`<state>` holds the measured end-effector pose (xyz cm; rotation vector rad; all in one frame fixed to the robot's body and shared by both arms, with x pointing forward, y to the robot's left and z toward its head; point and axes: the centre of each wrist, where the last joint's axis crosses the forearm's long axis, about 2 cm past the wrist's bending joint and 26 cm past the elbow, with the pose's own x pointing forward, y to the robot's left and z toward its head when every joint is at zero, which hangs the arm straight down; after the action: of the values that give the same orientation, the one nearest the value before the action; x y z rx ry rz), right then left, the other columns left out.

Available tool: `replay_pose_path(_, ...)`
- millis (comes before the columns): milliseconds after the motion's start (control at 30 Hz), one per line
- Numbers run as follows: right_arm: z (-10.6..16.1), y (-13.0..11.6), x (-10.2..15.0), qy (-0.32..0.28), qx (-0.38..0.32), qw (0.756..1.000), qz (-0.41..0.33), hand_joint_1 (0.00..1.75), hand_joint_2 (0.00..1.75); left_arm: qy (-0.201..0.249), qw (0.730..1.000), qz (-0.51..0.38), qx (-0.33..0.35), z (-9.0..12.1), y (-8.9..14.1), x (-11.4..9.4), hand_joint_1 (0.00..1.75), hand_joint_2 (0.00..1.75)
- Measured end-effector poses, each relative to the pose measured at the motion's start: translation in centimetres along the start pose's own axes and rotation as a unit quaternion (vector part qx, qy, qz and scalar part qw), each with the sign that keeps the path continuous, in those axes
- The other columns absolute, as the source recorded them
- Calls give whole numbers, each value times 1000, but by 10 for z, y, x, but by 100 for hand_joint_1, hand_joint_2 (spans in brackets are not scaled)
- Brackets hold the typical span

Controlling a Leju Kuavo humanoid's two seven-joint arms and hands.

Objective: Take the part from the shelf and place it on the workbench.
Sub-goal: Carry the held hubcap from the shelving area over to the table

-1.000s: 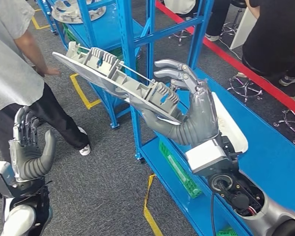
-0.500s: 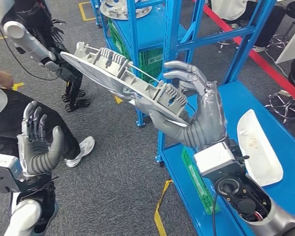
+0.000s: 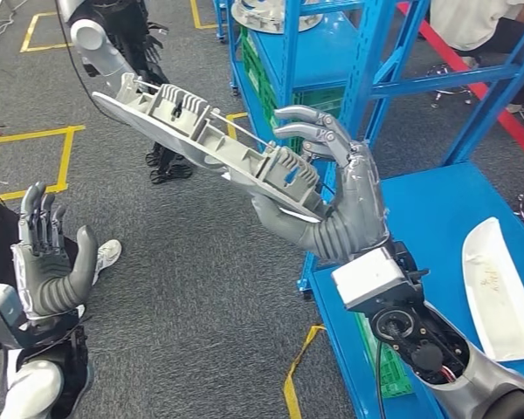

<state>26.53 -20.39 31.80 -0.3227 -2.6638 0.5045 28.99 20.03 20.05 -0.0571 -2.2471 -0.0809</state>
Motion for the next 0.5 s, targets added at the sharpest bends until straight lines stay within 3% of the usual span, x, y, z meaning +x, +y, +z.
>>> replay_pose_path(500, 12, -3, -10, 23, -11, 1000, -3, 175, 175, -21, 1000, -1, 7, -10, -7, -1, 0, 175)
